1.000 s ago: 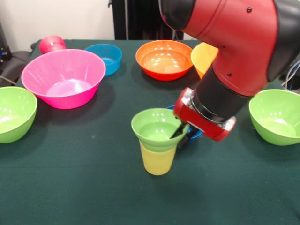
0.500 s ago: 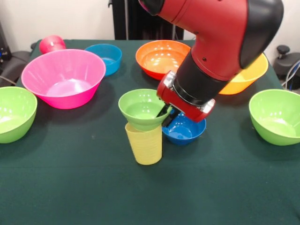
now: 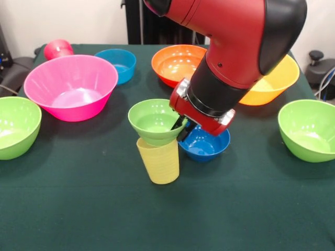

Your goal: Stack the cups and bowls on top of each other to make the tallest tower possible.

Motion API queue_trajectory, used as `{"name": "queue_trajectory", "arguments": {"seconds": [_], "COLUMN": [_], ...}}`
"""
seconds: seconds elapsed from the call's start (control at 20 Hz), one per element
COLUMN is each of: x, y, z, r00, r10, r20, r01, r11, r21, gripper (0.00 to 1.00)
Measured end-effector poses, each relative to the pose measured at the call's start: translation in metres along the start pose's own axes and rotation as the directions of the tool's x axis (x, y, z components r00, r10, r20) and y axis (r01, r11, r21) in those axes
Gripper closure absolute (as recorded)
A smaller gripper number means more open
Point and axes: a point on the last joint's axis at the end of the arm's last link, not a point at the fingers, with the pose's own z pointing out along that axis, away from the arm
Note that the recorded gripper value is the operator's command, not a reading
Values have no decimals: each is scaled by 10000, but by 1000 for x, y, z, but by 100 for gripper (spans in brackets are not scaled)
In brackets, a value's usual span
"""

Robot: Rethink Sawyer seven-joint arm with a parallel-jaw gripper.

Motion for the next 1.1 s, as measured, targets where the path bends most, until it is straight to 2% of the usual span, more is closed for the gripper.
{"name": "queue_trajectory", "arguments": {"seconds": [0.55,1.1], "x": [-13,-19], "y": [20,27], "z": [-1,-5], "r00": [9999,9996], "r10": [-74,-120], "r20": [114,263], "r01": [82,143], "r11": [9975,9960], "r21": [-702,-884], "gripper": [100,100]}}
